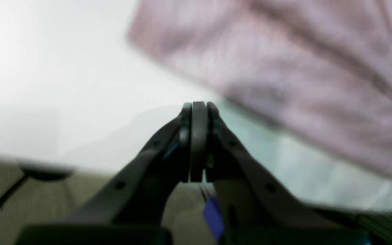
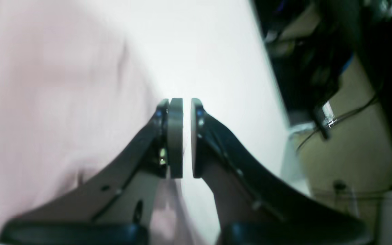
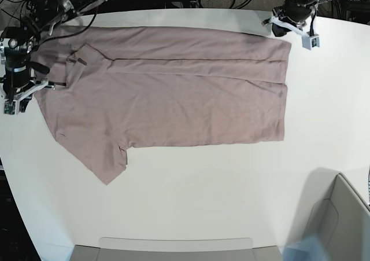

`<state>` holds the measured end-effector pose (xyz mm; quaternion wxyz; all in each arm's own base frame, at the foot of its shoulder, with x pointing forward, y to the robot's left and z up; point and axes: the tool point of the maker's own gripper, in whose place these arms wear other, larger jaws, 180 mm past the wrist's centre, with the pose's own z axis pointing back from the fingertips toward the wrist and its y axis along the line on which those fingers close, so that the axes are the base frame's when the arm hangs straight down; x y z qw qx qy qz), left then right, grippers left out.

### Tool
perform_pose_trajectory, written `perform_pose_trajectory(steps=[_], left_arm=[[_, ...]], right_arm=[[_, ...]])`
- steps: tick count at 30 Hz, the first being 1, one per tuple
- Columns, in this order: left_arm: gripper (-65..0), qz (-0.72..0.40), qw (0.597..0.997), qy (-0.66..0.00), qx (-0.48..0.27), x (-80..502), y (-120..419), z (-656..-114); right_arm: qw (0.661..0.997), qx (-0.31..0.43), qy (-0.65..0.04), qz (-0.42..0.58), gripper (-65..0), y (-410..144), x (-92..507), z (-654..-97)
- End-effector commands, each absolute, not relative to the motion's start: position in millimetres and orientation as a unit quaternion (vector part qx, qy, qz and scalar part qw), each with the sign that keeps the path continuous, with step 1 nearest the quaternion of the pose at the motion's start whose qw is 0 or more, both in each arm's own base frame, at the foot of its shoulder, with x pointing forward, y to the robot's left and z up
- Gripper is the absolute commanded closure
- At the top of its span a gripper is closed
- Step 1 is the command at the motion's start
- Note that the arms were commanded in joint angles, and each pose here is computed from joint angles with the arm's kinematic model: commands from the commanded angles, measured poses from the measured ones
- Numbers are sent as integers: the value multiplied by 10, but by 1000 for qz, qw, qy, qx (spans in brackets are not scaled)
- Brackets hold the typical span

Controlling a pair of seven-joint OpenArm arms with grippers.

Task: Fold the T-shirt properly
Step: 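Move both grippers to the hem corners of the shirt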

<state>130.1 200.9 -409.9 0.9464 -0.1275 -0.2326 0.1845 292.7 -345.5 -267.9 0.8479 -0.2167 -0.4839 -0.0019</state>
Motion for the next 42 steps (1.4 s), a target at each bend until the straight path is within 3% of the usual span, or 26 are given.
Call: perform_pose_trajectory(steps=[1,7,19,25,31,36,42], left_arm=[[0,169,942,-253,-139,1504,1977,-3978],[0,162,935,-250,-195,1993,1675,-3805],[0,154,917,-290,-227,2427,1519,-3560],[0,155,917,-292,-225,2432,1538,-3557],[0,157,918,-289,-221,2426,1565,-3583],[0,164,920,-283,-217,2463,1616,-3651],[0,176,920,-274,-218,2539,1651,-3750]], right_arm=[[837,-216,-502,26,-36,-3389,3118,-2553],[863,-178,-459,115,-35,-3000,3717,-2872],[914,-28,-375,155,-35,-2446,4263,-3746],[931,2,-329,156,-35,-2379,4162,-4064],[952,-15,-233,196,-35,-2348,3410,-4610],[947,-26,-254,195,-35,-2273,3137,-4554],[918,-70,-338,196,-37,-2359,3447,-3927]])
